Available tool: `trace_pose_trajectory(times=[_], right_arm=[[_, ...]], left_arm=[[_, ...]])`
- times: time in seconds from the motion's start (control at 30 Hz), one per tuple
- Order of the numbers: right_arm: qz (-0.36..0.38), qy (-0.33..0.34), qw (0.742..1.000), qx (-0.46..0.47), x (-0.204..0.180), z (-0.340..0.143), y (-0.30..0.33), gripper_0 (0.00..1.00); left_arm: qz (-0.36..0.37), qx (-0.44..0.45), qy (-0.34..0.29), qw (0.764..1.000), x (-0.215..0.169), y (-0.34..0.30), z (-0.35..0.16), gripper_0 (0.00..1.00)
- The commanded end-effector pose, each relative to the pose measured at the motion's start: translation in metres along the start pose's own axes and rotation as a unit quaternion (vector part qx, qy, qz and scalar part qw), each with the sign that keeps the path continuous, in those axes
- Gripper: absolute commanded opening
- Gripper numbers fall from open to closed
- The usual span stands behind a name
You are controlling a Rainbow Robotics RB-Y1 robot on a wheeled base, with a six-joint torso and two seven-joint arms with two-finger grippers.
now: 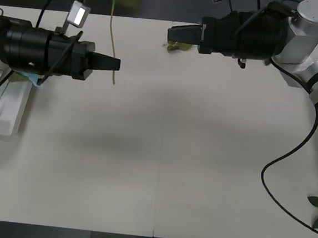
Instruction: Put the red flowers into the right box and the blue flowers into the left box
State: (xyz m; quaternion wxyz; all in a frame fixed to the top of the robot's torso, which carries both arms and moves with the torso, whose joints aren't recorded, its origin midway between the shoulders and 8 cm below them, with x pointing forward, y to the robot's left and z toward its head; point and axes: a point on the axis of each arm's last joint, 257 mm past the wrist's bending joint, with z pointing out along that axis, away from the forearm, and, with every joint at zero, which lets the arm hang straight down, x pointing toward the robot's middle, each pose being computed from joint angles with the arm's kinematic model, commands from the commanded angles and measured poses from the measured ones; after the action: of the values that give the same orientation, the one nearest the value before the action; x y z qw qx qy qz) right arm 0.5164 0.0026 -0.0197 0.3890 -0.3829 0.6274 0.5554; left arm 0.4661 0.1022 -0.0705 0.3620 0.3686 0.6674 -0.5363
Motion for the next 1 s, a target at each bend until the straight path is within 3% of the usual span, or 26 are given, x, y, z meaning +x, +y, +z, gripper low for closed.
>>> trace_pose_trajectory(times=[0.03, 0.23, 0.53, 0.6, 0.77, 1.0], right_arm=[[-0.071, 0.052, 0.996, -0.010, -0.007, -0.007, 0.025, 0.91], [-0.102, 0.121, 0.987, 0.002, 0.029, -0.017, 0.027, 0.91], [-0.173, 0.189, 0.966, 0.035, 0.066, -0.031, 0.027, 0.91], [-0.204, 0.197, 0.958, 0.037, 0.069, -0.038, 0.026, 0.90], [-0.196, 0.205, 0.958, 0.043, 0.070, -0.056, 0.025, 0.91], [-0.212, 0.204, 0.954, 0.053, 0.063, -0.067, 0.039, 0.91]], left_arm=[[0.028, -0.058, 0.025, 0.998, -0.027, 0.003, -0.058, 0.00], [0.005, -0.161, 0.062, 0.985, -0.031, 0.017, -0.144, 0.00], [-0.018, -0.332, 0.115, 0.936, -0.025, 0.034, -0.268, 0.00], [-0.024, -0.377, 0.127, 0.917, -0.024, 0.038, -0.298, 0.00], [-0.037, -0.451, 0.149, 0.879, -0.022, 0.040, -0.350, 0.00], [-0.084, -0.563, 0.193, 0.799, -0.003, 0.033, -0.436, 0.00]])
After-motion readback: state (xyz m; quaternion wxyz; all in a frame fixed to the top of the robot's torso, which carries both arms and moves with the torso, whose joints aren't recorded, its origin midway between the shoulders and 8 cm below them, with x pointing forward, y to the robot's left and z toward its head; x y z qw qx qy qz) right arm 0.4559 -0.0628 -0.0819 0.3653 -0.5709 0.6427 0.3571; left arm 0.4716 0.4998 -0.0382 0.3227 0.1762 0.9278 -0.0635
